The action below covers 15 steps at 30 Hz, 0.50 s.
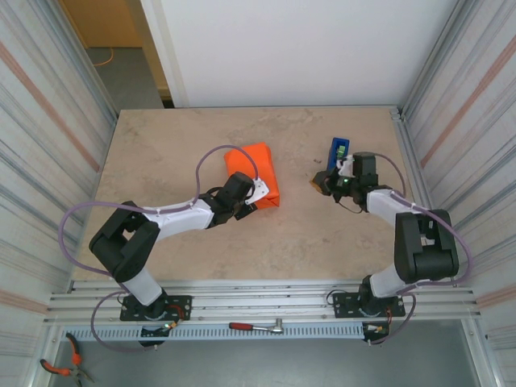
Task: Wrap the gift box in paper
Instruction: Wrap the gift box with the wrapping paper.
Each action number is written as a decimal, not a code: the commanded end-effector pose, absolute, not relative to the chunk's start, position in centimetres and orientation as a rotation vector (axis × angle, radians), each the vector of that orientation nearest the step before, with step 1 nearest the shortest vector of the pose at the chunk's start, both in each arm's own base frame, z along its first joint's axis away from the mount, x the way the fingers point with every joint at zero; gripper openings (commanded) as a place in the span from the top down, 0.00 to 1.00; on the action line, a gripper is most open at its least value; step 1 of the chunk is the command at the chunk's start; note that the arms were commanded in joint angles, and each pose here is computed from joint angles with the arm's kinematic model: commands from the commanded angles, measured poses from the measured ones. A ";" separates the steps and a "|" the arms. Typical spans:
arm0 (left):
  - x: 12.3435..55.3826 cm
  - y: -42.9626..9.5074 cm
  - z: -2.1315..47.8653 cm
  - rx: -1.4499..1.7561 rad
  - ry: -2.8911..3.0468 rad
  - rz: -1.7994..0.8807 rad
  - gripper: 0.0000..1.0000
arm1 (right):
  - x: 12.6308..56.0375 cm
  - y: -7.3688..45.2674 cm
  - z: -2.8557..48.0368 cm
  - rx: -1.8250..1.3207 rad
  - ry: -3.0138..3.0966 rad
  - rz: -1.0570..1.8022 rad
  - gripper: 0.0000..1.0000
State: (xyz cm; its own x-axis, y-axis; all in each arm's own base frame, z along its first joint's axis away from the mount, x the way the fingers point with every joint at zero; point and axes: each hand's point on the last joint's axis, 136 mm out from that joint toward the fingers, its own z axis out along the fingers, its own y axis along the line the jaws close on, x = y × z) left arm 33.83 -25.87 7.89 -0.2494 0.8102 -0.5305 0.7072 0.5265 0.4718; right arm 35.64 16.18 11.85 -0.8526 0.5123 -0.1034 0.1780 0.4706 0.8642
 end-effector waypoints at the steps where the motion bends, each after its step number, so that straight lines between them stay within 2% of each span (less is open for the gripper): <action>1: 32.6 -25.6 7.6 1.255 2.046 0.159 0.38 | 33.7 19.3 12.0 0.417 2.381 1.337 1.00; 8: 32.7 -25.6 7.6 1.255 2.046 0.161 0.38 | 30.1 25.8 11.9 0.171 2.334 1.418 1.00; 15: 32.6 -25.6 7.6 1.259 2.044 0.161 0.38 | 28.7 28.8 10.8 0.059 2.307 1.413 1.00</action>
